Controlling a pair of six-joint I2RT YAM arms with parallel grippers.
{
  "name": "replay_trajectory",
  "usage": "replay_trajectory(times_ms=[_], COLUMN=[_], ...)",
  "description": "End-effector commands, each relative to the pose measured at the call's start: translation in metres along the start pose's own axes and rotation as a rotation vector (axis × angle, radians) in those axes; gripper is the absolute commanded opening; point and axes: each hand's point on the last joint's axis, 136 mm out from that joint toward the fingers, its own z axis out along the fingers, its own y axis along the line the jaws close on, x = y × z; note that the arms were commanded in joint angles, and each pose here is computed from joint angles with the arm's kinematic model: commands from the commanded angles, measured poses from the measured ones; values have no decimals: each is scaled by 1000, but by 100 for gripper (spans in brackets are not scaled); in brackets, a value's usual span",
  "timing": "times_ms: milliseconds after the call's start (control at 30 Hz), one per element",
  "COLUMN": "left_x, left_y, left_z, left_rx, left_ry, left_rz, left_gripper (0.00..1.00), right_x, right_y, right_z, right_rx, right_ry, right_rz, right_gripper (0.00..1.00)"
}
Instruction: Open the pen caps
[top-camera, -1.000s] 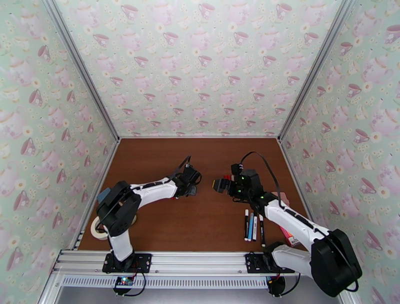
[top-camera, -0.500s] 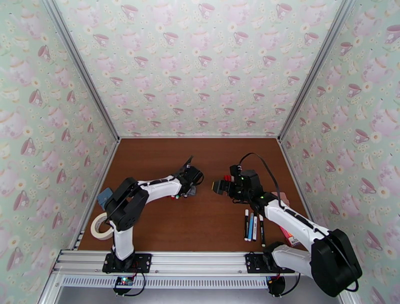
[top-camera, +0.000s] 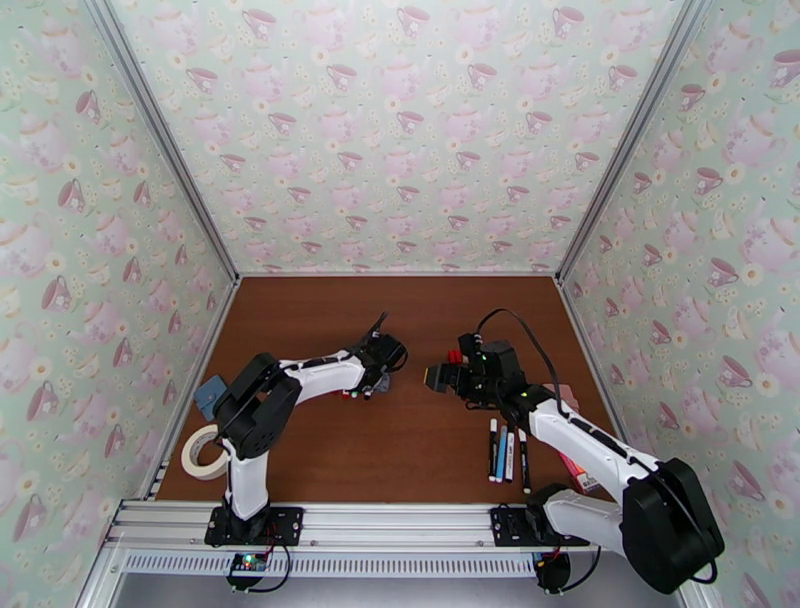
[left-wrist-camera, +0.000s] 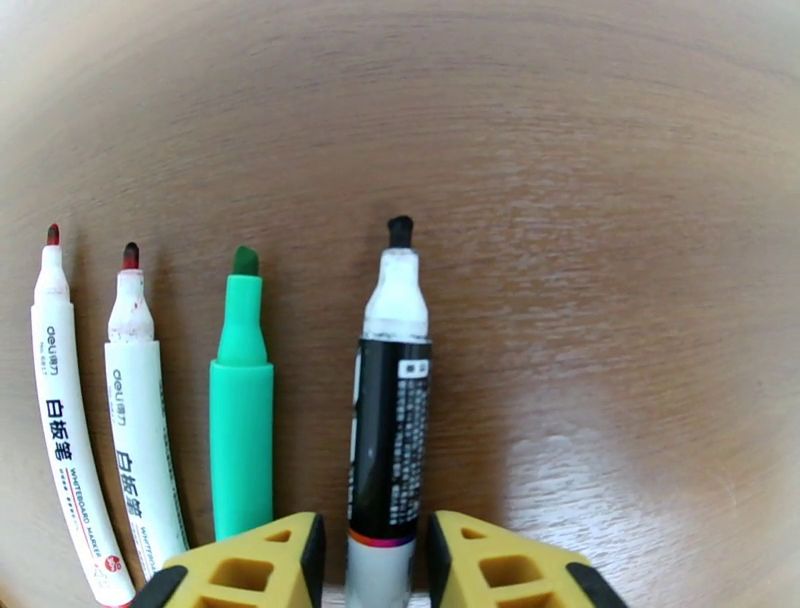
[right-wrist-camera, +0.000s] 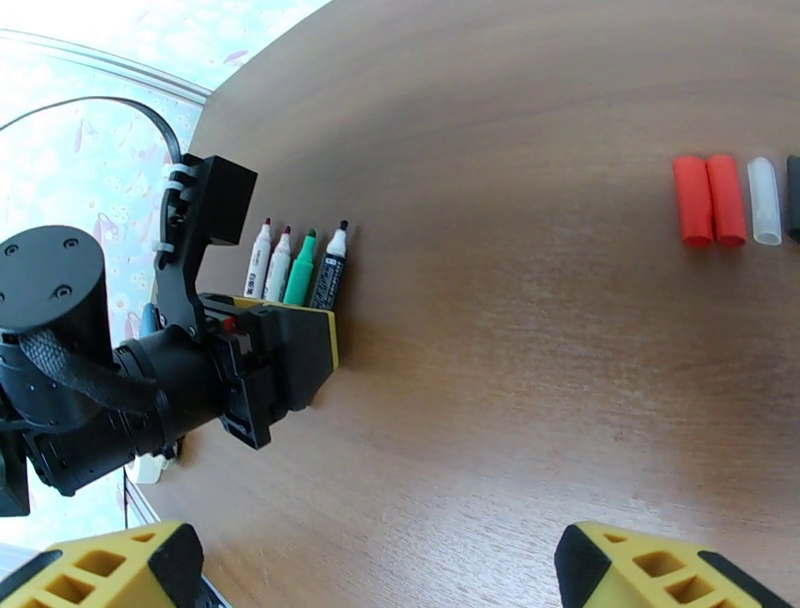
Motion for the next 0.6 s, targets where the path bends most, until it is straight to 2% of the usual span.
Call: replay_trajectory(times_ms=[0,133,367,433,500,567], left_x=[-17,-24,-35,-37,-40,-41], left_y=[2,-1,-16,-26,-37,-49], left_z=[-20,-38,-75,-86,-99,-112], left_rx=[17,60,231,319,416,518], left_ry=[-46,-72,-128,-147,-177,-208], left_rz=[-23,-34,-64,-65,-58,-42], left_gripper=[35,37,56,67,86,99], right_x=[-7,-8,2,10,21,31], right_y=[11,2,-28,-43,-57,-64], right_z=[-9,-13,-30,-38,-47,-52], right_rx=[0,64,240,317,386,422], right_ry=[-6,-5,-3,5,23,46], right_rz=[-50,-46,0,19,41,64], right_gripper=[100,100,100,98,90,84])
